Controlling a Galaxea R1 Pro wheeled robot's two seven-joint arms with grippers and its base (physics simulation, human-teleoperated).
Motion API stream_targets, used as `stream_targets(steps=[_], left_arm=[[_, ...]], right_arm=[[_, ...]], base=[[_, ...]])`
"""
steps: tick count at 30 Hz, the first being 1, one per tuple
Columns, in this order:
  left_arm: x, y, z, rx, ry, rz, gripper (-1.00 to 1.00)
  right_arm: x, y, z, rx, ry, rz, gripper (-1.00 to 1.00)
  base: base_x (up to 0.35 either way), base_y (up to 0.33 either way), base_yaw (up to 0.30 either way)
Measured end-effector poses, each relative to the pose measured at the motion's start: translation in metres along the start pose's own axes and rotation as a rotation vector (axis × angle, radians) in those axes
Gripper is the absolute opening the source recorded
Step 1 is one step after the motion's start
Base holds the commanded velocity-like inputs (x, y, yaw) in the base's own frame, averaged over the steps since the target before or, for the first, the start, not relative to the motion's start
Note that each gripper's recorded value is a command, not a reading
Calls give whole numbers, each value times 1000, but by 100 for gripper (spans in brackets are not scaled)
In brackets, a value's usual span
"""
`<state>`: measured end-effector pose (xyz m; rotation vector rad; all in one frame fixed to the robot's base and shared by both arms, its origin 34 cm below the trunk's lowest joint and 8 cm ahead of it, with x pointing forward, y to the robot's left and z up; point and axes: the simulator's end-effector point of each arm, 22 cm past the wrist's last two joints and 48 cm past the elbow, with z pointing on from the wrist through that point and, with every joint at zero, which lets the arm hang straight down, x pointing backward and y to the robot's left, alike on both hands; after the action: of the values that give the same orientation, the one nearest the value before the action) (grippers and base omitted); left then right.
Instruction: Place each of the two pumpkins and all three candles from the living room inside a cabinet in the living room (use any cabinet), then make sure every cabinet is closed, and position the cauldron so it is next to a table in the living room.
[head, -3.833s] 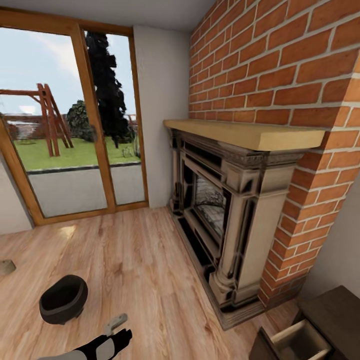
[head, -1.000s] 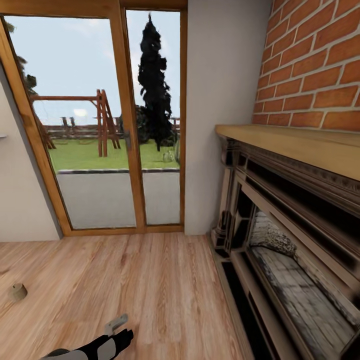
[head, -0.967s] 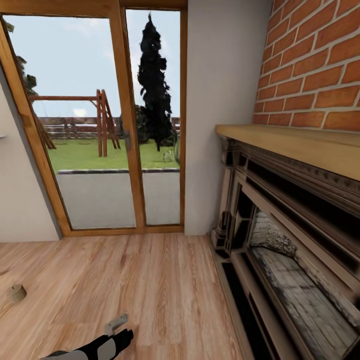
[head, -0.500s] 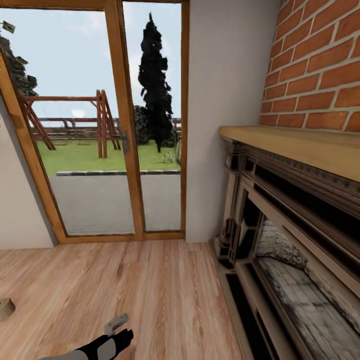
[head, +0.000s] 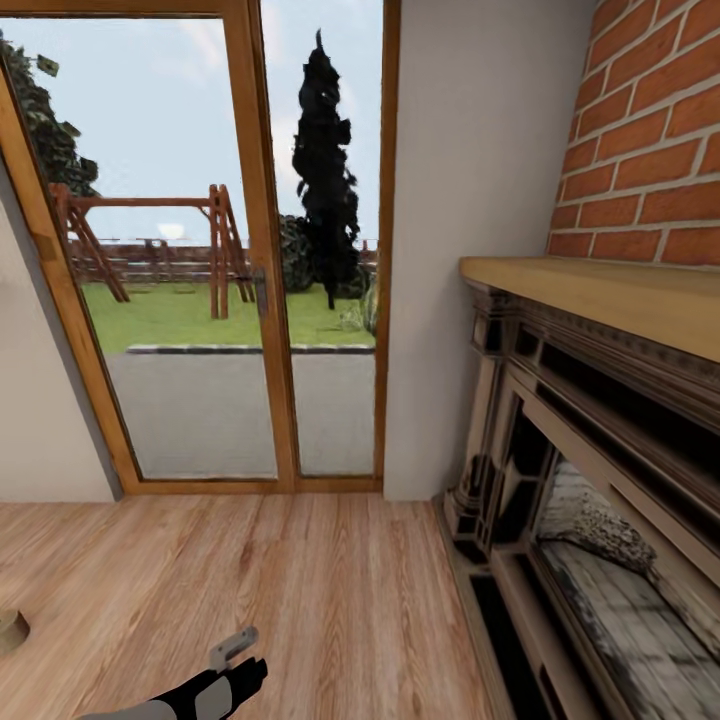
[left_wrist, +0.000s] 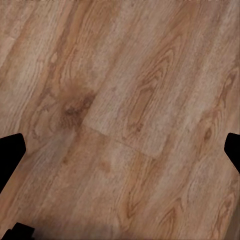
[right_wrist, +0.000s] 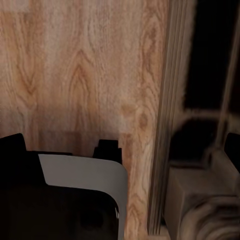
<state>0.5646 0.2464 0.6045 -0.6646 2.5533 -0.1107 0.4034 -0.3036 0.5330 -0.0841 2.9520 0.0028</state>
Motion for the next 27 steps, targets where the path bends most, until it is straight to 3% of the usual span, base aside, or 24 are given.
stream_targets(steps=[6,14,27], left_arm=[[0,1,0,-1,0,0,100],[0,1,0,-2,-1,0,100],[-4,-2,-3,4,-9,-1,100]], right_arm=[[-1,0,0,-1,-1,0,100],[-1,1,0,-2,-1,-3,100],[-4,1,-2,-1,-10,-6,100]], base=[[46,0,1],[293,0,11],[327,0,197]])
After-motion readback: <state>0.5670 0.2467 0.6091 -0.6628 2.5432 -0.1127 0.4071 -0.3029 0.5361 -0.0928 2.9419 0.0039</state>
